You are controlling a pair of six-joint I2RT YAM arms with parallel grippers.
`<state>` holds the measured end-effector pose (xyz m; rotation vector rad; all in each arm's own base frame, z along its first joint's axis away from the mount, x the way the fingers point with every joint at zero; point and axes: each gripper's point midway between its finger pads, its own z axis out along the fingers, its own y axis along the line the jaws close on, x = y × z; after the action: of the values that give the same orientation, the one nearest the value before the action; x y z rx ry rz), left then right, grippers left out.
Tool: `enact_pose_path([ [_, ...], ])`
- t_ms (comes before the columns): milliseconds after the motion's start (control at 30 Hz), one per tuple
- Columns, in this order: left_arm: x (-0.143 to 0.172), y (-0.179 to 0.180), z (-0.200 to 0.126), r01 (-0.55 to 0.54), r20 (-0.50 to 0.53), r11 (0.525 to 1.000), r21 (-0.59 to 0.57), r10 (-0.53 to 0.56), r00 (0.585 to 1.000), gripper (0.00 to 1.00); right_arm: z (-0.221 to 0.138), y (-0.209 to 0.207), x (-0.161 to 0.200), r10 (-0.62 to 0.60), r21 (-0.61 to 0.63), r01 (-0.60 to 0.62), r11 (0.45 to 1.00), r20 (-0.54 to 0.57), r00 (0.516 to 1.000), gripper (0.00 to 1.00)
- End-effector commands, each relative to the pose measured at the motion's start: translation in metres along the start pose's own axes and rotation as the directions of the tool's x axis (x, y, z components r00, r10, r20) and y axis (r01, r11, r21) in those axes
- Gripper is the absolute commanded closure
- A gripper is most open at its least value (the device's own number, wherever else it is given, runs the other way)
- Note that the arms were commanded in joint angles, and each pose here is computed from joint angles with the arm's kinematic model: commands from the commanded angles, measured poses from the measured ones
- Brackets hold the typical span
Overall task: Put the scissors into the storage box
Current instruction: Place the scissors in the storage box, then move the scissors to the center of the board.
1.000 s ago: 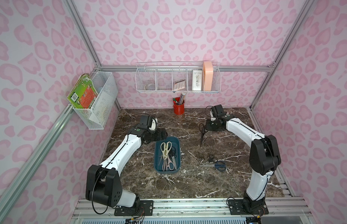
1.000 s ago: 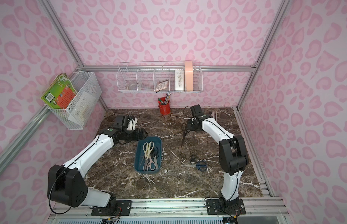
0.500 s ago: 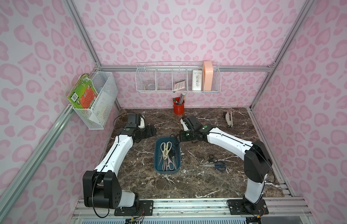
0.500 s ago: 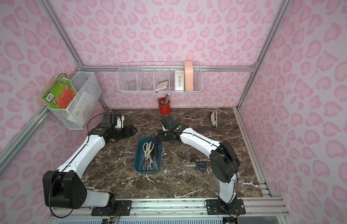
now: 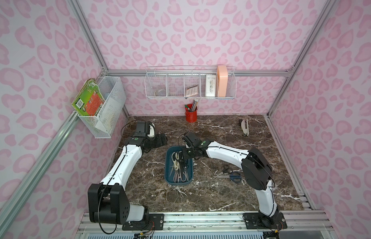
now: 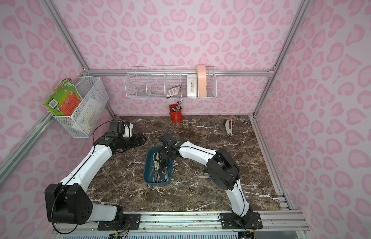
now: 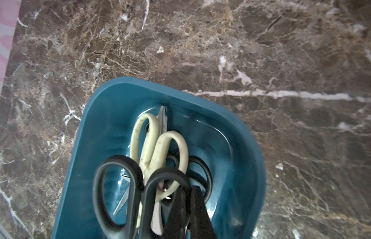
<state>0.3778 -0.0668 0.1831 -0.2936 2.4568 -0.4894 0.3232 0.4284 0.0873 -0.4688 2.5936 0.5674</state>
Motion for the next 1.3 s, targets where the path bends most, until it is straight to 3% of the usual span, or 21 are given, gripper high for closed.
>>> enact_pose_path([
  [0, -0.001, -0.002, -0.002, 0.006, 0.007, 1.0, 0.015, -0.006, 1.0, 0.11, 0.002, -0.002, -0.002, -0.038, 0.043, 0.036, 0.998, 0.029, 0.999, 1.0],
  [67, 0.0, -0.002, -0.001, 0.009, 0.005, 1.0, 0.015, -0.009, 1.0, 0.11, 0.005, -0.001, -0.001, -0.055, 0.059, 0.054, 0.997, 0.028, 0.998, 1.0],
  [233, 0.001, -0.004, 0.0, 0.016, -0.002, 1.0, 0.027, -0.016, 1.0, 0.11, 0.005, -0.005, -0.006, -0.072, 0.101, 0.069, 0.993, 0.026, 0.997, 0.87],
  [367, 0.0, -0.005, -0.001, 0.015, 0.001, 0.999, 0.032, -0.015, 1.0, 0.11, -0.003, -0.005, -0.015, -0.075, 0.095, 0.071, 0.993, 0.041, 0.996, 0.71],
  [533, 0.001, -0.009, -0.001, 0.01, -0.004, 0.999, 0.053, -0.01, 1.0, 0.11, -0.033, -0.014, -0.031, -0.057, 0.113, 0.047, 0.993, 0.087, 0.995, 0.67],
  [700, 0.009, -0.029, 0.002, -0.013, -0.033, 0.992, 0.122, 0.017, 0.999, 0.11, -0.079, -0.054, -0.034, 0.029, 0.141, -0.045, 0.989, 0.115, 0.993, 0.67],
  [833, 0.025, -0.055, 0.009, -0.072, -0.061, 0.985, 0.154, 0.083, 0.995, 0.11, -0.111, -0.097, -0.019, 0.142, 0.145, -0.162, 0.976, 0.141, 0.98, 0.68],
  [1033, 0.06, -0.096, 0.018, -0.118, -0.117, 0.969, 0.219, 0.146, 0.982, 0.11, -0.123, -0.168, 0.04, 0.307, 0.237, -0.31, 0.921, 0.049, 0.95, 0.71],
  [1267, 0.1, -0.11, 0.035, -0.16, -0.183, 0.961, 0.228, 0.203, 0.962, 0.11, -0.117, -0.19, 0.11, 0.44, 0.284, -0.409, 0.867, -0.053, 0.897, 0.68],
])
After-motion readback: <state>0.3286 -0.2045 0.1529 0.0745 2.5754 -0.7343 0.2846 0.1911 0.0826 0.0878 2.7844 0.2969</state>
